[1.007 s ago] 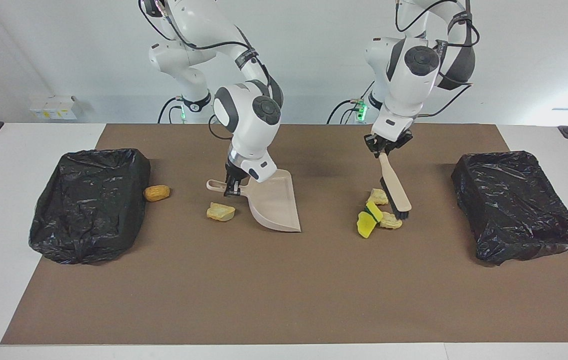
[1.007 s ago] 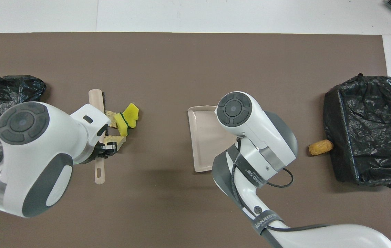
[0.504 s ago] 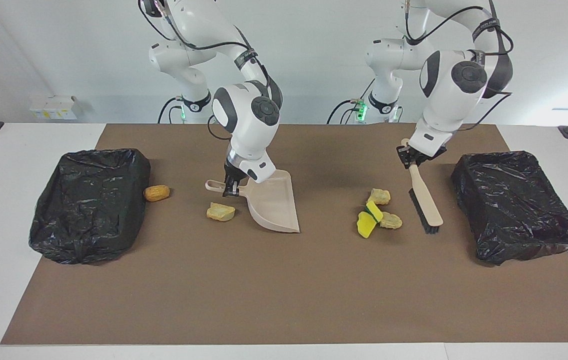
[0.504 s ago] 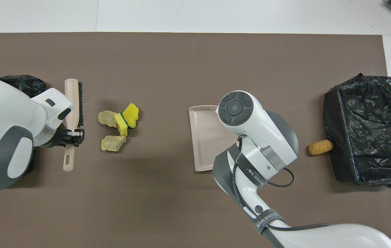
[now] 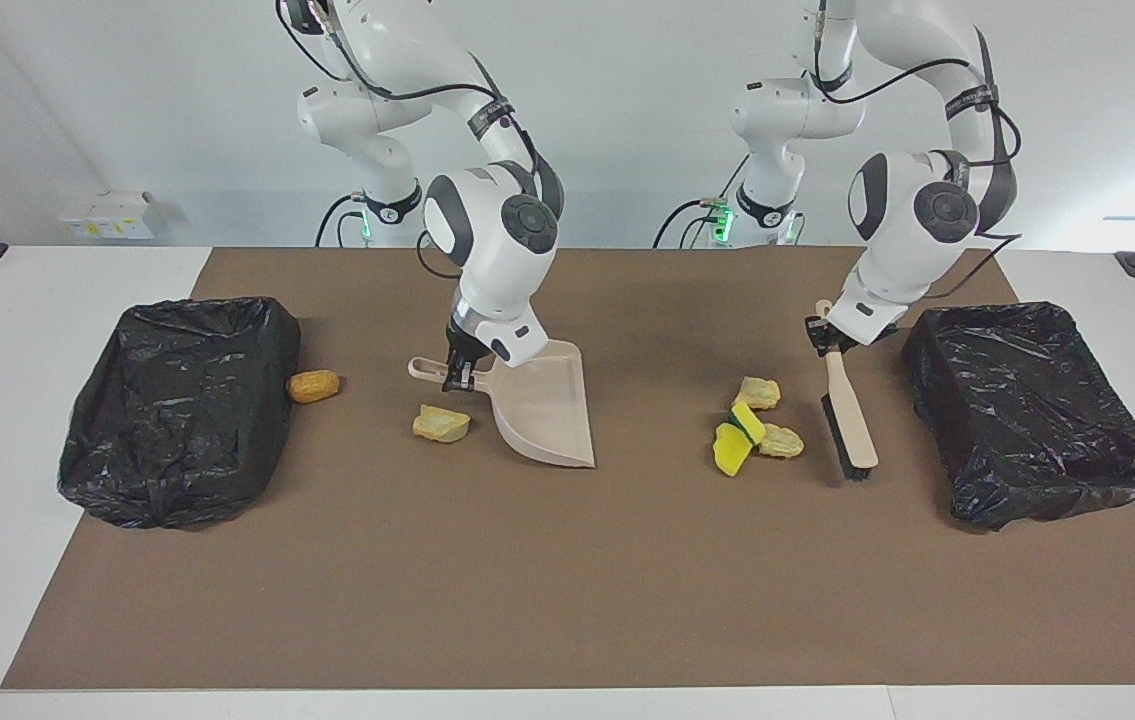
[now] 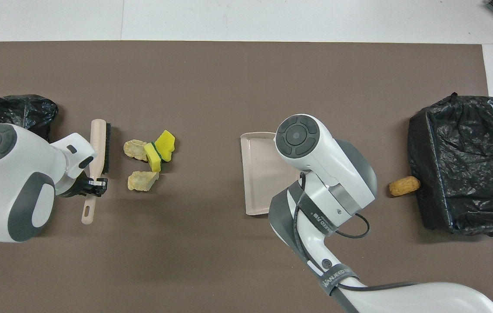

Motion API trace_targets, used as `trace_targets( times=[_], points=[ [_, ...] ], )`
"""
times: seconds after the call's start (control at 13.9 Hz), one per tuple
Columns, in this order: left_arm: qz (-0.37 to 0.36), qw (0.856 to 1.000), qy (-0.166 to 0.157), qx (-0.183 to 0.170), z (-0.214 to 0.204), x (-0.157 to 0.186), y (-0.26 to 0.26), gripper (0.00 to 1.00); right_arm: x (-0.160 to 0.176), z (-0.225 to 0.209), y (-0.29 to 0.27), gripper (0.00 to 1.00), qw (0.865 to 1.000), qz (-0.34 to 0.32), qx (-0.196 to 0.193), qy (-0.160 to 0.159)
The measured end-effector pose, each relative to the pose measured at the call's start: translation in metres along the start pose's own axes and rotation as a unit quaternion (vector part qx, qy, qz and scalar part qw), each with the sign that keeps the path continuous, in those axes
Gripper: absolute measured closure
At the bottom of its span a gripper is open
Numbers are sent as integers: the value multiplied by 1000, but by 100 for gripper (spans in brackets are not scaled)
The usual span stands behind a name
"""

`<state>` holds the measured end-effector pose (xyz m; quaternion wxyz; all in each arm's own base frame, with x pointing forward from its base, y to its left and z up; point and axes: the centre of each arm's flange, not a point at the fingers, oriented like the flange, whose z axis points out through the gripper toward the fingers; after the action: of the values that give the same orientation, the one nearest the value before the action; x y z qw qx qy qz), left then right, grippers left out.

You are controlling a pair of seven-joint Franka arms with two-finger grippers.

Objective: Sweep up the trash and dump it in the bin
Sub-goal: 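Move the held brush with the left gripper beyond the trash pile, then sweep the trash pile with the left gripper's brush into the dustpan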

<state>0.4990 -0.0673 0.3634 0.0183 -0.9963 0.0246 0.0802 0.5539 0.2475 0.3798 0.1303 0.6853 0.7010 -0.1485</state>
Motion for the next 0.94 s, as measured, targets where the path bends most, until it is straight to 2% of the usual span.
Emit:
trace_targets(
  times=[0.36,0.58,0.94],
  points=[
    [25,1000,-2,3,13,-10,29,74,0,0,0,69,1000,4,0,0],
    [30,999,20,-3,26,-17,67,74,1,0,-1,69,1000,14,1,0],
    [26,998,27,-50,29,-31,121,74,3,0,-2,69,1000,22,0,0]
  ],
)
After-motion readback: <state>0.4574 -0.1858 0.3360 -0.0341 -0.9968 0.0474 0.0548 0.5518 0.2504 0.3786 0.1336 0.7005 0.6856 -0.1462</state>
